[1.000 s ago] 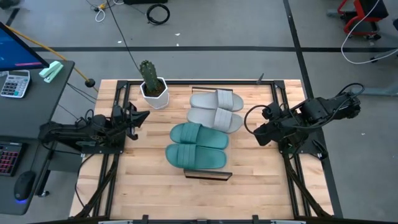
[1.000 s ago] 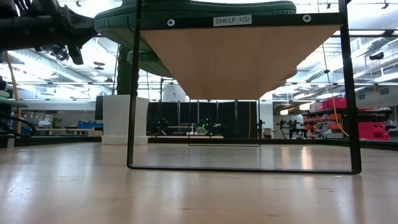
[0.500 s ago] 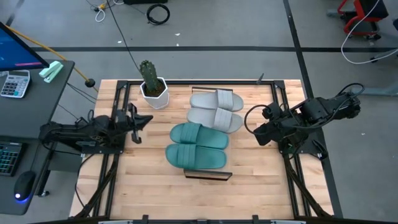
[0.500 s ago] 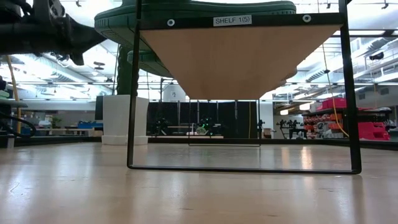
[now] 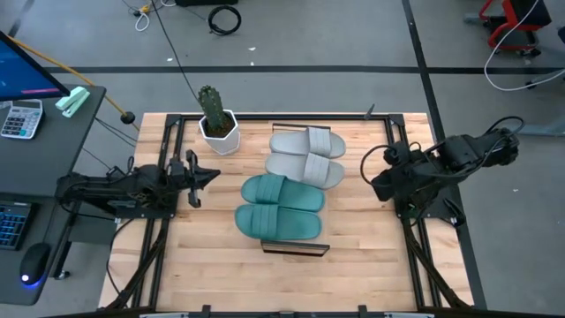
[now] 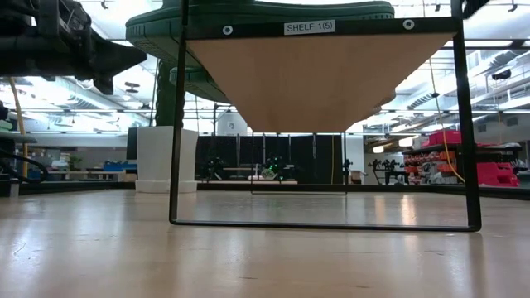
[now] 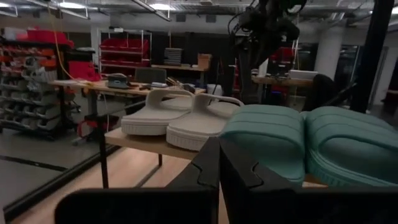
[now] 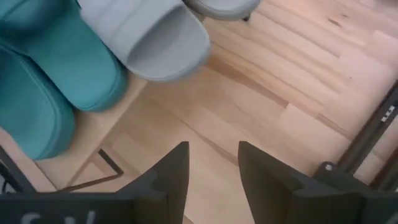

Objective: Pick and place slides into the shelf
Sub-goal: Return to Home Position

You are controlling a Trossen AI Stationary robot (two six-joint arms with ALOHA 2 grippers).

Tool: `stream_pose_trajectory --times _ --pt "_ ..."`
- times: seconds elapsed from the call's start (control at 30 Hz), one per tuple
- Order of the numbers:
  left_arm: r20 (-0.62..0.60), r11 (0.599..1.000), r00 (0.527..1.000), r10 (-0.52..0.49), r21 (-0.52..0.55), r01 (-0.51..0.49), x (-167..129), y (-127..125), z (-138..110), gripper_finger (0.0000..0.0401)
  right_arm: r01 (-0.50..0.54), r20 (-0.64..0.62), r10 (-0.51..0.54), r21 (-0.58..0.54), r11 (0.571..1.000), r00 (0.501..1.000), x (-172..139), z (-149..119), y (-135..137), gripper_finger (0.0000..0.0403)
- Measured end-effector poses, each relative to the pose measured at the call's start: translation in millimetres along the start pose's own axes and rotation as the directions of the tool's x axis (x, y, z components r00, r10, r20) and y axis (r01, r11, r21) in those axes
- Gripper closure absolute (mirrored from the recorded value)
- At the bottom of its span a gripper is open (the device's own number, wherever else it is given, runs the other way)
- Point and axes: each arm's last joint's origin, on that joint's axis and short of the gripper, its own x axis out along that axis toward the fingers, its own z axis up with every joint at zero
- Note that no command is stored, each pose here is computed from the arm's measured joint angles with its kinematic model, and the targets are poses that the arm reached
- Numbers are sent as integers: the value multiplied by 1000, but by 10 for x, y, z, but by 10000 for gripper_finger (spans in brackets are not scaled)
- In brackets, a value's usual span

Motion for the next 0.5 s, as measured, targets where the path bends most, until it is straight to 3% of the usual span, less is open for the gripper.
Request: stream_pose_trajectory --times 0.27,0.5 --pt "-49 998 999 16 -52 -18 -1 7 -49 391 -54 45 56 -44 998 997 278 -258 -196 281" --pt "-53 999 998 34 -23 -35 -1 12 -55 367 -224 79 228 -56 973 970 659 -484 -327 355"
